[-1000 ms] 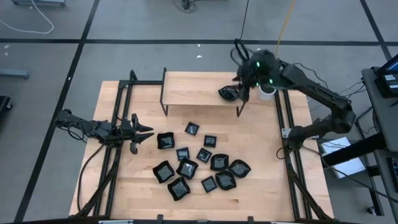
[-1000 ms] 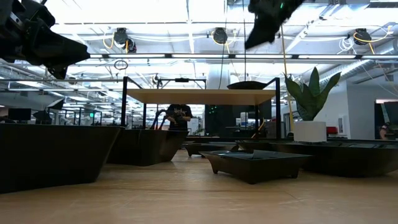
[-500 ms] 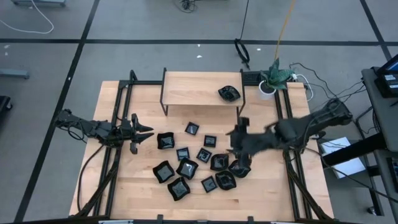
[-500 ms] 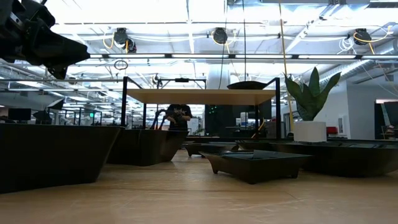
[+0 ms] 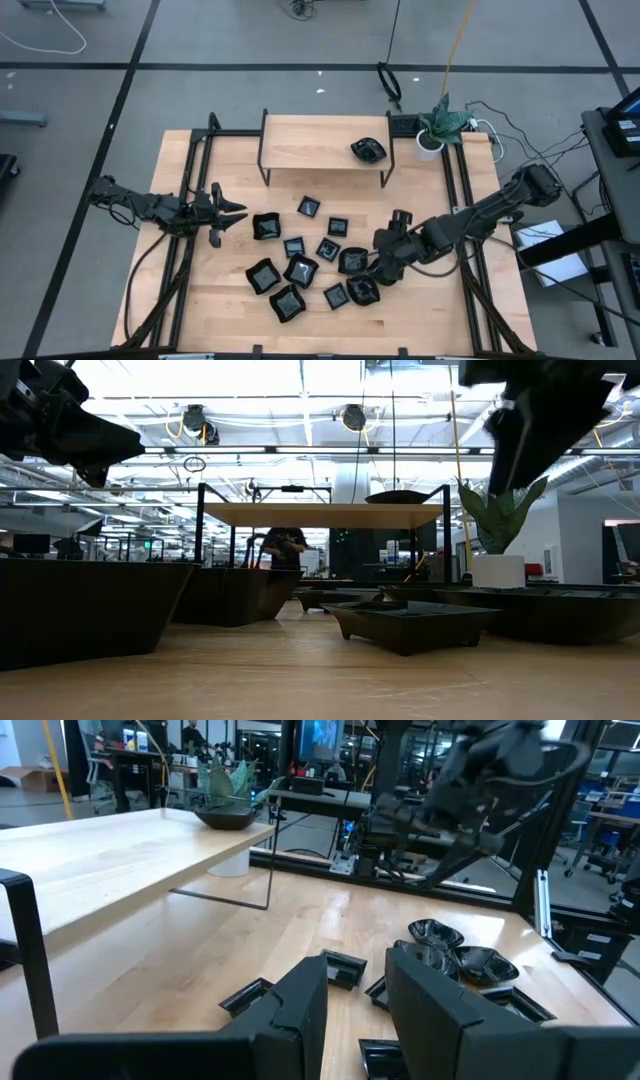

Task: Pick & Place Mini shaped plates
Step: Stack the top right leaf-shaped plate on top of the other leaf-shaped plates on the shelf

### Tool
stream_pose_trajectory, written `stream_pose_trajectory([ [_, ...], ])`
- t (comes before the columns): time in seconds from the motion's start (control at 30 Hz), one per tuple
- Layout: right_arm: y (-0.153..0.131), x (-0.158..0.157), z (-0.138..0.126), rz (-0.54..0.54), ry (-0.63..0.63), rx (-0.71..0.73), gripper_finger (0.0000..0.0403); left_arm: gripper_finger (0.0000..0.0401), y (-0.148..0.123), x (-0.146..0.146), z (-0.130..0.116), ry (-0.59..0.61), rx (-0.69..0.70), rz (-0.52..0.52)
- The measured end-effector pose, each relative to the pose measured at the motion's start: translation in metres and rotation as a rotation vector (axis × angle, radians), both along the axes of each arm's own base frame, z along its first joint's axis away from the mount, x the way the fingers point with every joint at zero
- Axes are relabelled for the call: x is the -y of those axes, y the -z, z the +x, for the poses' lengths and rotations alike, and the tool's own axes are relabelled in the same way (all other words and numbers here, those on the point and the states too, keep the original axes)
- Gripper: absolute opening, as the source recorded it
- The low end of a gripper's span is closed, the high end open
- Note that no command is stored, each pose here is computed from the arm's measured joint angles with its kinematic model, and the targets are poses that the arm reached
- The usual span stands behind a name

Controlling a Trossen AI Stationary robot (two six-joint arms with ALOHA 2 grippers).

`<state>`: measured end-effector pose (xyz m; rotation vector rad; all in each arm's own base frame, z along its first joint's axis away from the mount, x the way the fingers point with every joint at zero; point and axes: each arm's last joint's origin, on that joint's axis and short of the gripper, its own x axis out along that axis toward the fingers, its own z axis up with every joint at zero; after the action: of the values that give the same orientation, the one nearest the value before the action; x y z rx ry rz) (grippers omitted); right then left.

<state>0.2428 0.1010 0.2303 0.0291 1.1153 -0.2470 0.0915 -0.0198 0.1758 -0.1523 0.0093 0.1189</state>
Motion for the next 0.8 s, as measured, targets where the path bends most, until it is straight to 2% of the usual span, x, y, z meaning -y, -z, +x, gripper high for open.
stream_pose_trajectory([
  [0.1, 0.021, 0.005, -0.001, 0.026, -0.053, 0.039, 0.0247, 0.0106, 0.0, 0.0, 0.0, 0.0, 0.0, 0.0],
  [0.27, 0.053, 0.011, -0.01, 0.042, -0.105, 0.019, 0.0246, 0.0106, 0.0, 0.0, 0.0, 0.0, 0.0, 0.0],
  [0.5, 0.064, 0.01, -0.014, 0.151, -0.062, 0.006, 0.024, 0.0106, 0.0, 0.0, 0.0, 0.0, 0.0, 0.0],
  [0.8, 0.078, 0.009, -0.017, 0.239, -0.062, 0.052, 0.0204, 0.0106, 0.0, 0.0, 0.0, 0.0, 0.0, 0.0],
])
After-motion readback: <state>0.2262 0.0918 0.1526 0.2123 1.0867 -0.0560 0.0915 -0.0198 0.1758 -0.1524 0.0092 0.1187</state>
